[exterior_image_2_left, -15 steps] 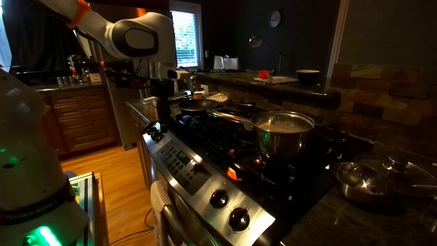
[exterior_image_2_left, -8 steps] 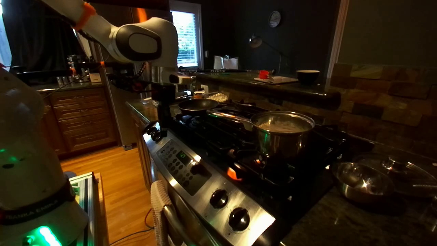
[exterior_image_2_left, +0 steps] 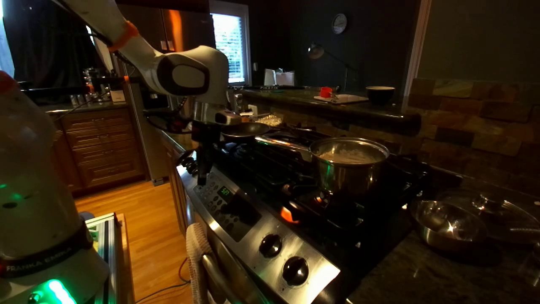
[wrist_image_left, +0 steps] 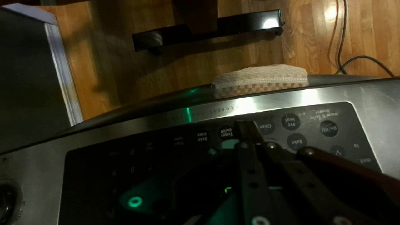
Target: Press a button on the stove.
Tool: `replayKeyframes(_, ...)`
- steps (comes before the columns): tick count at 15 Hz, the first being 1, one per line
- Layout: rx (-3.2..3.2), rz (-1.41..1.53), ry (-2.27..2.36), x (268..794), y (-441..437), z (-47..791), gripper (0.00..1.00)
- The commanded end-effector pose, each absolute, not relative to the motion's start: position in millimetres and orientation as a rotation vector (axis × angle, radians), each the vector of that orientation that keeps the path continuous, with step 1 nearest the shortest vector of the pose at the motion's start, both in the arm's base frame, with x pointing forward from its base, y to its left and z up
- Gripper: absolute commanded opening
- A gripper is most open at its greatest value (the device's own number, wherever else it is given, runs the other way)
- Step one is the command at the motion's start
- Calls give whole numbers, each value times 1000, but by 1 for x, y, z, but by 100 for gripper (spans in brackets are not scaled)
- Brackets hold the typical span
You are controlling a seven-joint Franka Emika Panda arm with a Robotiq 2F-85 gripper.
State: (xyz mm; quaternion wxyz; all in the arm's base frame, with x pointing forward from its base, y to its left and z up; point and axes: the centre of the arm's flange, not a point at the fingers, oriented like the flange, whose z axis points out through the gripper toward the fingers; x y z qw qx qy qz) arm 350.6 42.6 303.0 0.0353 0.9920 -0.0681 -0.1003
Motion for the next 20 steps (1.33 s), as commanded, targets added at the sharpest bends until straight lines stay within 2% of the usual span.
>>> replayKeyframes(1, 3051, -343, -222, 359, 43, 274, 0)
replayKeyframes(20, 3015, -270, -176, 372, 35, 245, 0)
